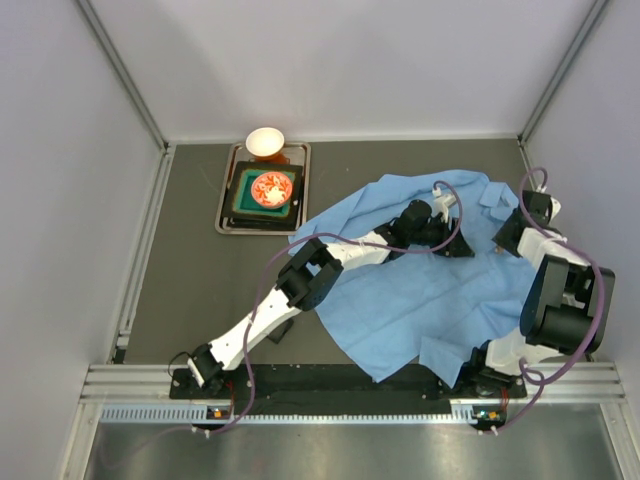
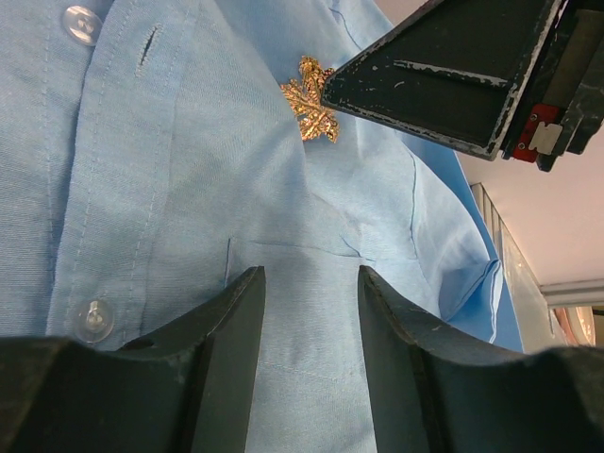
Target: Remove the brooch from the garment
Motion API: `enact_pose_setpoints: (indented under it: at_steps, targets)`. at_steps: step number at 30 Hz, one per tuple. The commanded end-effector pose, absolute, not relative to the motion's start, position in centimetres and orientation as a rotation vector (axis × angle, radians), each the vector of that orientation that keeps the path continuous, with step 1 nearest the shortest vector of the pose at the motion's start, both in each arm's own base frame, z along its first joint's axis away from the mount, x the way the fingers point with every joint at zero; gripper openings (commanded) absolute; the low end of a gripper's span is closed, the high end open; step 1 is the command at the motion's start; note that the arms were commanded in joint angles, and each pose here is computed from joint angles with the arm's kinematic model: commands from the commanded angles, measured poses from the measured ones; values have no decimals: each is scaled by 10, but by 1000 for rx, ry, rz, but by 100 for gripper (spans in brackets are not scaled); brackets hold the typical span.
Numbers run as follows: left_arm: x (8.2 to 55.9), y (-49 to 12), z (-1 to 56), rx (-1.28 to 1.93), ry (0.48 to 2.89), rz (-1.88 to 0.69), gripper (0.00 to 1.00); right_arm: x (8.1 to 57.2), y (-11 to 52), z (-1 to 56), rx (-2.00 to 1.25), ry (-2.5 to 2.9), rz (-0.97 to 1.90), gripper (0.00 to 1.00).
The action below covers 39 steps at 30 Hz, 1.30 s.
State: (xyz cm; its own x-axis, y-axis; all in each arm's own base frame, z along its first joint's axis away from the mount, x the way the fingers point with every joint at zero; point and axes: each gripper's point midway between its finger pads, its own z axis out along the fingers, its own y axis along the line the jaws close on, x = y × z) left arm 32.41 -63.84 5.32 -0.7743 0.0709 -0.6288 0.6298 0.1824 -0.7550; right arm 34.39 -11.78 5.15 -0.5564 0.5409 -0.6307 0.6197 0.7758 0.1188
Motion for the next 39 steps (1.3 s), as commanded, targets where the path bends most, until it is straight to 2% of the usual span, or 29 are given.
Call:
enact_pose_setpoints:
  at_steps: [1,13,16,23,39]
  targets:
    - [322,-645,92,695,1908,-1666,50,354,-127,61,855,2245,-175,32]
    - [322,-645,93,700,1903,-1665,52,355,-131,49,858,2281,-208,32]
    - [322,-645,93,703,1903,-1667,53,357,-130,46,855,2291,-201,24]
    - [322,-645,92,700,1903,-1665,54,358,-127,51,820,2279,-255,16]
    - [322,-646,90,695,1906,-1671,54,372,-139,88,787,2180,-420,11]
